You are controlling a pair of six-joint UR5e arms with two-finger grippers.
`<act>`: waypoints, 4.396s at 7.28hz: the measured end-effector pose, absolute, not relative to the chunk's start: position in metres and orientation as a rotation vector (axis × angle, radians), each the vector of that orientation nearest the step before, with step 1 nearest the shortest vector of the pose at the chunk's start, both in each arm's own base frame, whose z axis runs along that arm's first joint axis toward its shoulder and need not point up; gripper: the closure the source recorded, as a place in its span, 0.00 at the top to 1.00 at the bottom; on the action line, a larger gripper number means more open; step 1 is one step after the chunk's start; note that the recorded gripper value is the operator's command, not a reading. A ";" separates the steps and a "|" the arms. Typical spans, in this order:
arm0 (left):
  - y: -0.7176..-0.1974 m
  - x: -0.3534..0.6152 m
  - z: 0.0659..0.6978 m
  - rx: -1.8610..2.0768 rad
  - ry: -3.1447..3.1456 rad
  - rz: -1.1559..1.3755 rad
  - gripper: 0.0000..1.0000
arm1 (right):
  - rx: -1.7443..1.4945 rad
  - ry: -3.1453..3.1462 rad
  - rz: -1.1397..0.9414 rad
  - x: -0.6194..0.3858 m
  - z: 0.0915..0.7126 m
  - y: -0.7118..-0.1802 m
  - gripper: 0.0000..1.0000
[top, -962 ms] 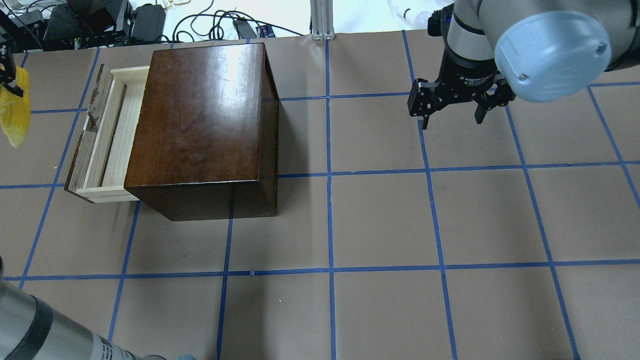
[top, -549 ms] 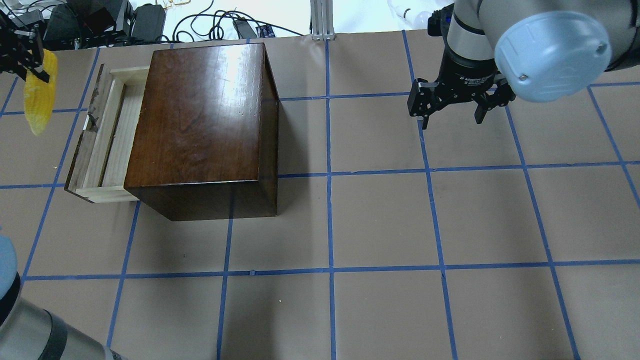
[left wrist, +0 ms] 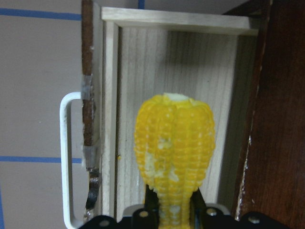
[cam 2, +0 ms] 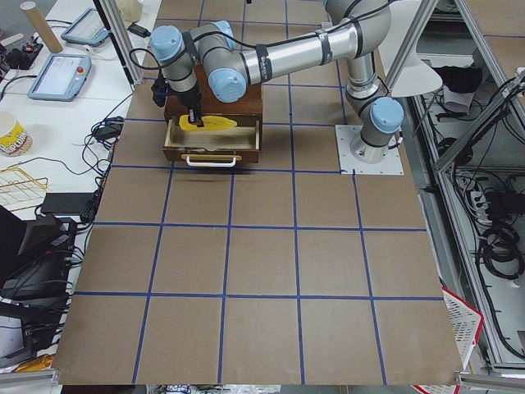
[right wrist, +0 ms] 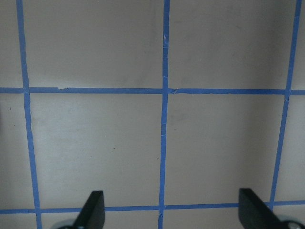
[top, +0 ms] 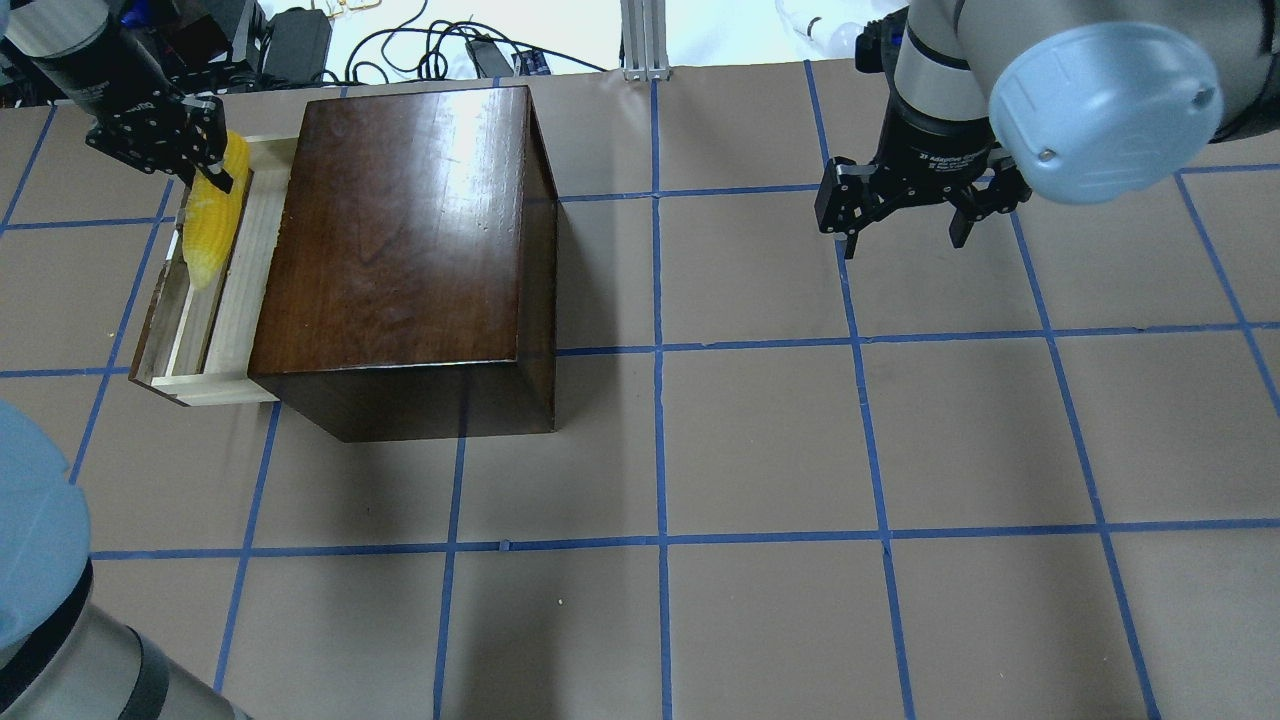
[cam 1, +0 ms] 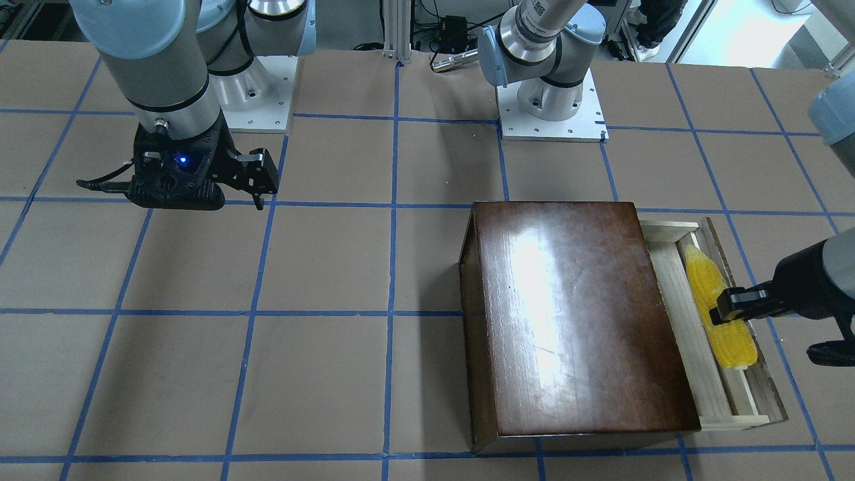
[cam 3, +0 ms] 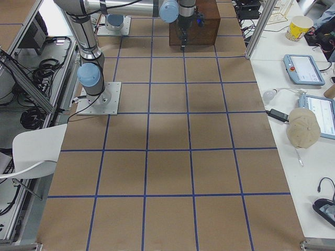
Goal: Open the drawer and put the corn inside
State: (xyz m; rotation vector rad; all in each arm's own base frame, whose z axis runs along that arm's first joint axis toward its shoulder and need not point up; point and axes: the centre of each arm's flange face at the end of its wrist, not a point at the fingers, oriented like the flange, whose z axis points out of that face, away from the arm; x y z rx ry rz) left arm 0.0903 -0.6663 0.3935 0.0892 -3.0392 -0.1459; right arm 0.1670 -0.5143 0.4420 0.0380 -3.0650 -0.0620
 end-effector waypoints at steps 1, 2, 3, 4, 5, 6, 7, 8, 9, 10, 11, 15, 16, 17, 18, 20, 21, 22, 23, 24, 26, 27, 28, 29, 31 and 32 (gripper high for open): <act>-0.670 0.089 0.377 0.044 -3.028 -0.141 0.00 | 0.038 -3.065 -0.062 0.167 0.442 -0.514 1.00; -0.672 0.090 0.364 0.006 -3.024 -0.132 0.02 | 0.038 -3.065 -0.062 0.167 0.442 -0.514 1.00; -0.671 0.090 0.353 -0.008 -3.018 -0.143 0.03 | 0.038 -3.065 -0.063 0.167 0.442 -0.514 1.00; -0.670 0.091 0.343 -0.008 -3.012 -0.161 0.31 | 0.038 -3.065 -0.063 0.167 0.442 -0.514 1.00; -0.670 0.093 0.336 -0.007 -3.009 -0.172 0.99 | 0.038 -3.064 -0.063 0.167 0.442 -0.514 1.00; -0.670 0.095 0.333 -0.006 -3.010 -0.170 1.00 | 0.038 -3.064 -0.062 0.167 0.442 -0.514 1.00; -0.671 0.096 0.333 -0.004 -3.014 -0.160 1.00 | 0.038 -3.064 -0.062 0.167 0.442 -0.514 1.00; -0.670 0.099 0.335 0.003 -3.018 -0.152 1.00 | 0.038 -3.064 -0.062 0.167 0.442 -0.514 1.00; -0.669 0.102 0.342 0.011 -3.022 -0.141 1.00 | 0.038 -3.064 -0.062 0.167 0.442 -0.514 1.00; -0.666 0.103 0.349 0.015 -3.023 -0.137 1.00 | 0.038 -3.064 -0.062 0.167 0.442 -0.514 1.00; -0.664 0.101 0.359 0.013 -3.023 -0.137 1.00 | 0.038 -3.064 -0.062 0.167 0.442 -0.514 1.00; -0.649 0.062 0.444 -0.036 -3.056 -0.077 1.00 | 0.038 -3.064 -0.063 0.167 0.442 -0.514 1.00; -0.644 0.028 0.465 -0.118 -3.085 -0.047 1.00 | 0.038 -3.064 -0.062 0.167 0.442 -0.514 1.00; -0.639 -0.005 0.481 -0.208 -3.126 -0.027 1.00 | 0.038 -3.065 -0.062 0.167 0.442 -0.514 1.00; -0.632 -0.031 0.492 -0.278 -3.154 -0.014 1.00 | 0.038 -3.065 -0.063 0.167 0.442 -0.514 1.00; -0.615 -0.071 0.499 -0.341 -3.152 -0.024 1.00 | 0.038 -3.065 -0.062 0.167 0.442 -0.514 1.00; -0.605 -0.088 0.498 -0.337 -3.126 -0.029 1.00 | 0.038 -3.065 -0.062 0.167 0.442 -0.514 1.00; -0.597 -0.101 0.494 -0.305 -3.100 -0.041 1.00 | 0.038 -3.065 -0.062 0.167 0.442 -0.514 1.00; -0.591 -0.109 0.487 -0.265 -3.087 -0.064 1.00 | 0.038 -3.065 -0.062 0.167 0.442 -0.514 1.00; -0.580 -0.116 0.480 -0.224 -3.084 -0.091 1.00 | 0.038 -3.065 -0.062 0.167 0.442 -0.514 1.00; -0.554 -0.131 0.470 -0.180 -3.090 -0.125 1.00 | 0.038 -3.065 -0.062 0.167 0.442 -0.514 1.00; -0.543 -0.133 0.470 -0.152 -3.096 -0.129 1.00 | 0.038 -3.064 -0.062 0.167 0.442 -0.514 1.00; -0.532 -0.135 0.469 -0.106 -3.101 -0.134 1.00 | 0.038 -3.064 -0.062 0.167 0.442 -0.514 1.00; -0.524 -0.135 0.466 -0.076 -3.107 -0.140 1.00 | 0.038 -3.064 -0.062 0.167 0.442 -0.514 1.00; -0.513 -0.133 0.458 -0.053 -3.131 -0.123 1.00 | 0.038 -3.064 -0.062 0.167 0.442 -0.514 1.00; -0.510 -0.133 0.459 -0.056 -3.137 -0.103 1.00 | 0.038 -3.064 -0.062 0.167 0.442 -0.514 1.00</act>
